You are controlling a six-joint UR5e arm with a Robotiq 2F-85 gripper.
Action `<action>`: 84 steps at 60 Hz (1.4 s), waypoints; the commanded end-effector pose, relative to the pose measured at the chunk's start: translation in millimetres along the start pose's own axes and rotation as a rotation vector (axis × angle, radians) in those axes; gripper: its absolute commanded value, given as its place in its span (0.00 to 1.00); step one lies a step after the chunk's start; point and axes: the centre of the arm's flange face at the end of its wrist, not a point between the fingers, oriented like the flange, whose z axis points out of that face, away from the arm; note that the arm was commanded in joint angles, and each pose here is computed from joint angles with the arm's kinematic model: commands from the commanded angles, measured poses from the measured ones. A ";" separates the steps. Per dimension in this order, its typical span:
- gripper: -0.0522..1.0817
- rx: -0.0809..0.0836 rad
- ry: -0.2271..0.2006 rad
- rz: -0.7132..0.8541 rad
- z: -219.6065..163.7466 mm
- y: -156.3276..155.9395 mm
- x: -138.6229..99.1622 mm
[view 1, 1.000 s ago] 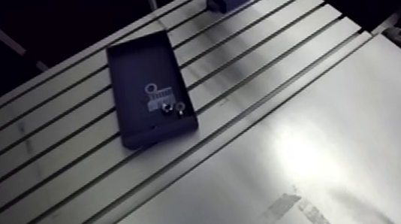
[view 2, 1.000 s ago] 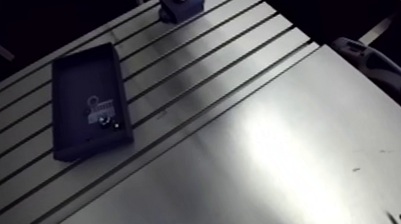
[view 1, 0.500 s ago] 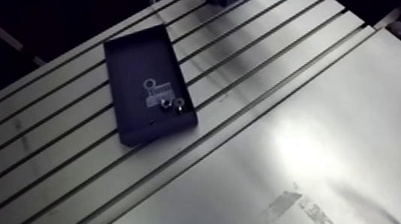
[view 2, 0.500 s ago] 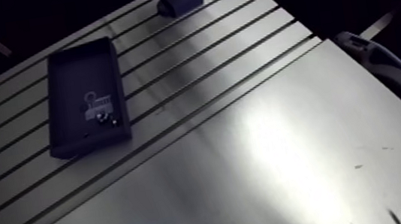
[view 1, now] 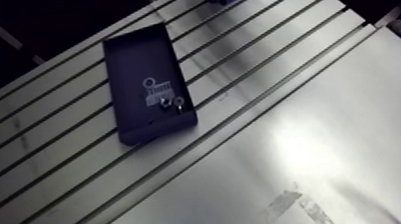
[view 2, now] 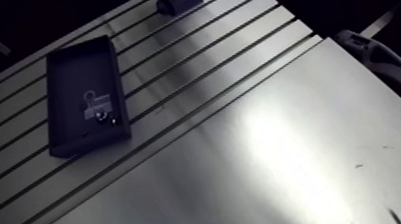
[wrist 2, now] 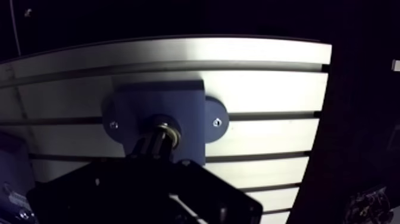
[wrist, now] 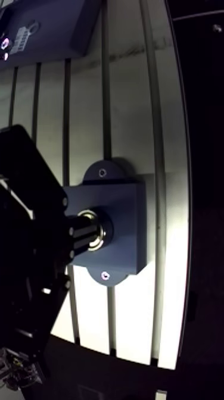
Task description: Pick up the bearing and press it into the housing until flush.
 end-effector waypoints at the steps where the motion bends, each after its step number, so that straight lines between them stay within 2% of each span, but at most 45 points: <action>1: 0.99 0.001 -0.005 0.000 5.1 0.1 0.8; 84: 0.99 0.007 -0.012 -0.001 11.4 -0.1 -0.8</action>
